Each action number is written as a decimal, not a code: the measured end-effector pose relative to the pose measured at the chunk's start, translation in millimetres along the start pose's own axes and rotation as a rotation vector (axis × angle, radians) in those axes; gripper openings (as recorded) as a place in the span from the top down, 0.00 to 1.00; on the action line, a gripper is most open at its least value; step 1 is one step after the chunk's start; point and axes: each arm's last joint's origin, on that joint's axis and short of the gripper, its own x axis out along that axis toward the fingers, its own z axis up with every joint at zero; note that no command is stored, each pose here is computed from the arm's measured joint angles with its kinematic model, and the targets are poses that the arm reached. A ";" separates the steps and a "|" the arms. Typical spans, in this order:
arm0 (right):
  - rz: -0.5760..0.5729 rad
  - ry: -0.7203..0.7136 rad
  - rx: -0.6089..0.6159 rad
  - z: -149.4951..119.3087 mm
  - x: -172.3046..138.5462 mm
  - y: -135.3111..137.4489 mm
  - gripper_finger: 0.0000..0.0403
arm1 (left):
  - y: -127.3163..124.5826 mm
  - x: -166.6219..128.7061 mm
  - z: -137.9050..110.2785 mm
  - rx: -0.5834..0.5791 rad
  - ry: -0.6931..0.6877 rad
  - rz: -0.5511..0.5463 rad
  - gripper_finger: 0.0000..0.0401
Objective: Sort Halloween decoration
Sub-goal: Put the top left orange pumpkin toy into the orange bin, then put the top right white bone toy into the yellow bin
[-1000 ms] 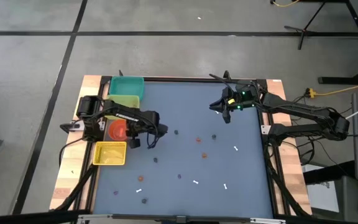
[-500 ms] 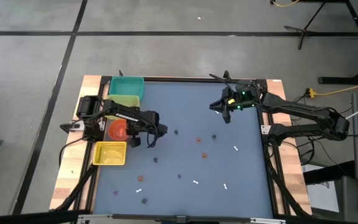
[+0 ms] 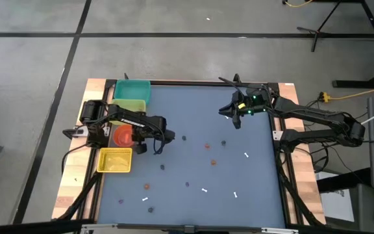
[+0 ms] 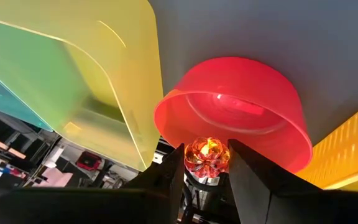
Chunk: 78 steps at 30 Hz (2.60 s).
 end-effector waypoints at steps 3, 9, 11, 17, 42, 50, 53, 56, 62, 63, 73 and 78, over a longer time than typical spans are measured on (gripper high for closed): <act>0.000 0.000 0.000 0.0 0.0 0.0 0.85 | 0.0 0.0 0.0 -0.010 0.000 0.000 0.76; 0.000 0.000 0.000 0.0 0.0 0.0 0.85 | 3.4 3.3 0.4 -0.143 -0.035 0.142 0.76; 0.000 0.000 0.000 0.0 0.0 0.0 0.85 | 4.9 4.1 0.6 -0.175 -0.053 0.197 0.76; 0.000 0.000 0.000 0.0 0.0 0.0 0.85 | 2.4 4.5 -0.1 -0.175 -0.022 0.115 0.76; 0.000 0.001 0.000 -0.1 0.1 -0.1 0.85 | 0.3 4.7 1.4 -0.179 -0.020 0.051 0.76; 0.000 0.001 0.000 -0.1 0.1 -0.1 0.85 | -1.1 4.9 0.5 -0.249 0.013 -0.020 0.76; 0.000 0.001 0.000 -0.1 0.1 0.0 0.85 | -2.5 4.8 0.1 -0.245 0.031 -0.066 0.75; 0.000 0.001 0.000 -0.1 0.1 0.0 0.85 | -2.7 4.8 0.0 -0.230 0.034 -0.075 0.72; 0.000 0.001 0.000 -0.1 0.1 0.0 0.85 | -2.5 4.8 0.1 -0.226 0.032 -0.068 0.60; 0.000 0.001 0.001 -0.1 0.1 -0.1 0.85 | -2.5 4.8 0.1 -0.226 0.032 -0.068 0.58; -0.010 0.001 -0.075 -0.1 0.1 -0.4 0.85 | -0.8 3.3 -2.3 -0.224 0.031 -0.045 0.56; -0.155 0.046 -0.066 -4.7 -0.4 -4.8 0.85 | 7.0 -18.0 -7.5 -0.256 -0.090 -0.086 0.56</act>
